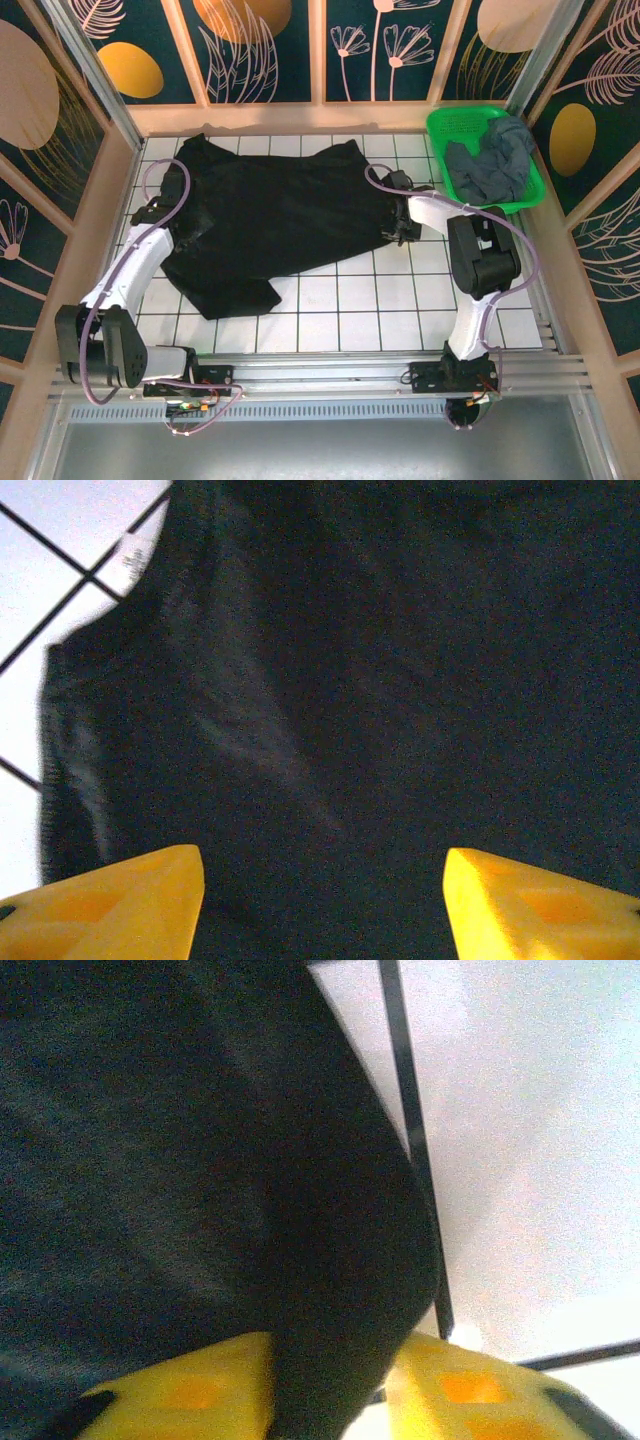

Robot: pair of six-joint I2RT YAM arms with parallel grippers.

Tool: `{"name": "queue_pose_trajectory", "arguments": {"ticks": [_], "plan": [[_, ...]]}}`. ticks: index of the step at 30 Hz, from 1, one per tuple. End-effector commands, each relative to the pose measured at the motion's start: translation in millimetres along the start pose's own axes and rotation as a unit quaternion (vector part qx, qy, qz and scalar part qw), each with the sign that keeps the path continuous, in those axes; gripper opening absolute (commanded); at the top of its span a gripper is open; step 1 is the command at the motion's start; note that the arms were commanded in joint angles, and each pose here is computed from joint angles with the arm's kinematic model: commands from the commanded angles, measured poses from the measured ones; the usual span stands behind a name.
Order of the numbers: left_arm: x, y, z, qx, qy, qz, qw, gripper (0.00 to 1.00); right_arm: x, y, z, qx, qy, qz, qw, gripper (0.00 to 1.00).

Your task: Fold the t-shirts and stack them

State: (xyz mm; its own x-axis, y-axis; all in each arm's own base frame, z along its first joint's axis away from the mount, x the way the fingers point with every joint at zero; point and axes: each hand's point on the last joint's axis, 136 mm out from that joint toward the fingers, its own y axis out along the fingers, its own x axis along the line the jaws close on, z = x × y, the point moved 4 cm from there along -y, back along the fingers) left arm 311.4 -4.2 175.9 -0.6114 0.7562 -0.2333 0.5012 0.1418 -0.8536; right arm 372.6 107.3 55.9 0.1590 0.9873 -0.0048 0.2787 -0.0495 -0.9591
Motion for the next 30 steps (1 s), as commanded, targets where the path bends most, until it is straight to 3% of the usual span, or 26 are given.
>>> {"name": "queue_pose_trajectory", "arguments": {"ticks": [1,3,10,13,19,23,30], "plan": [[20,-1,8,0.007,-0.004,-0.042,0.999,0.66,-33,18,4,0.011,0.034,0.070,0.997,0.09],[28,6,12,0.025,-0.010,-0.048,0.998,0.67,-53,14,-1,-0.003,0.059,0.098,0.993,0.00],[44,36,49,0.121,-0.033,-0.037,0.991,0.61,-68,0,-5,-0.015,0.065,0.080,0.995,0.00],[45,39,74,0.172,-0.055,-0.014,0.983,0.56,-63,-3,-6,-0.017,0.060,0.066,0.996,0.00],[45,34,135,0.260,-0.066,0.001,0.963,0.55,-54,-6,-10,-0.017,0.054,0.054,0.997,0.00],[52,35,157,0.273,-0.071,-0.014,0.959,0.54,-53,-4,-11,-0.015,0.051,0.055,0.997,0.00],[57,47,154,0.242,-0.085,-0.027,0.966,0.48,-52,-4,-11,-0.015,0.053,0.052,0.997,0.00]]}}
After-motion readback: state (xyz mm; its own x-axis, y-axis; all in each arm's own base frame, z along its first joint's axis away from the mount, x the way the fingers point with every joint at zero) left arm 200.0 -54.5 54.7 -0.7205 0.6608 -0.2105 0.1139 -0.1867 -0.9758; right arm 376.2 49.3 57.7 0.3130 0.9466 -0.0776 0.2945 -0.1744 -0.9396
